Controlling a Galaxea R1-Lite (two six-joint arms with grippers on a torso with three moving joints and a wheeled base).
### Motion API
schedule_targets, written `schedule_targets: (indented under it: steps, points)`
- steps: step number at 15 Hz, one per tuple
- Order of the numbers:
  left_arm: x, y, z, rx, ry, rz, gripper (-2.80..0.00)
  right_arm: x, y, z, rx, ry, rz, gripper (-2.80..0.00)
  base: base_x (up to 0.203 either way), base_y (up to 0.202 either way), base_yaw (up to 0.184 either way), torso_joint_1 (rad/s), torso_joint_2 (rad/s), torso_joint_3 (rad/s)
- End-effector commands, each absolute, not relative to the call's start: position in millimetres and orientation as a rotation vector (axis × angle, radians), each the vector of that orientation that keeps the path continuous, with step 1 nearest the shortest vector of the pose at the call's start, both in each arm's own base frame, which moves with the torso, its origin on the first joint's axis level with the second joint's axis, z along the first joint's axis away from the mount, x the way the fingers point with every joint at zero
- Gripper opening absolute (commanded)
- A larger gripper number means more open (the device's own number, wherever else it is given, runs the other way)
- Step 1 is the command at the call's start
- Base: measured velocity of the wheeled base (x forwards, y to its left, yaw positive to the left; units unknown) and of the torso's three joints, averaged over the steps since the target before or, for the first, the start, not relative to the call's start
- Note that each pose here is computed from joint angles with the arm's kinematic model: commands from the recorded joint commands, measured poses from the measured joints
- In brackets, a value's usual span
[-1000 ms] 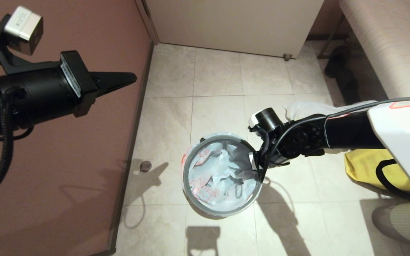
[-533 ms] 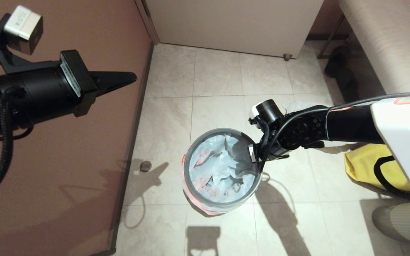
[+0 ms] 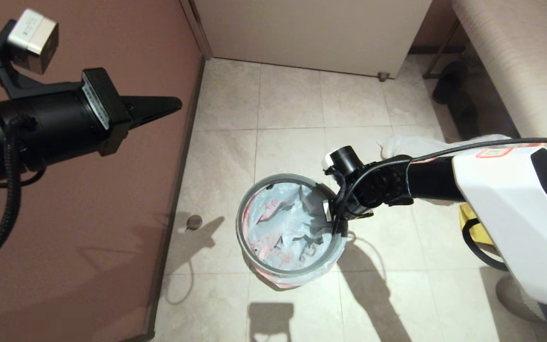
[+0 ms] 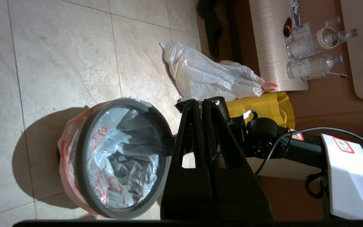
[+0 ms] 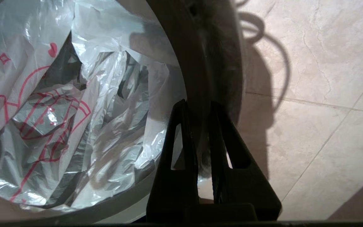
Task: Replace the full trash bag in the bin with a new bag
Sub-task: Place the trash can ring on the trash can
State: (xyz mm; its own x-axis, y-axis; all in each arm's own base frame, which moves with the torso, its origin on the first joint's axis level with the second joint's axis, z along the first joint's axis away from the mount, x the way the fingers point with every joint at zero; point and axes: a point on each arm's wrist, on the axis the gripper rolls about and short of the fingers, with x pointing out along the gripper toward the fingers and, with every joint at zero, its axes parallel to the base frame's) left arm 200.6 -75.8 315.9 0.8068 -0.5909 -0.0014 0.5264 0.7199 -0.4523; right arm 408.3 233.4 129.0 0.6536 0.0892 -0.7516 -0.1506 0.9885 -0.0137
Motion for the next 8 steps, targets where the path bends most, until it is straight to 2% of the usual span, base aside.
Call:
schedule_targets:
  steps: [1, 4, 8]
  points:
    - [201.7, -76.2, 315.2, -0.456, 0.153, -0.621, -2.8, 414.7, 230.8, 116.0, -0.085, 0.867, 0.118, -2.8, 0.0, 0.0, 0.0, 0.0, 0.0, 0.0]
    - [203.3, -77.1, 313.9, -0.456, 0.16, -0.622, -2.8, 417.7, 230.6, 118.5, -0.069, 0.836, 0.12, -2.8, 0.0, 0.0, 0.0, 0.0, 0.0, 0.0]
    - [202.8, -76.8, 314.3, -0.456, 0.157, -0.622, -2.8, 407.4, 232.3, 143.4, -0.056, 0.798, 0.139, -2.8, 0.0, 0.0, 0.0, 0.0, 0.0, 0.0]
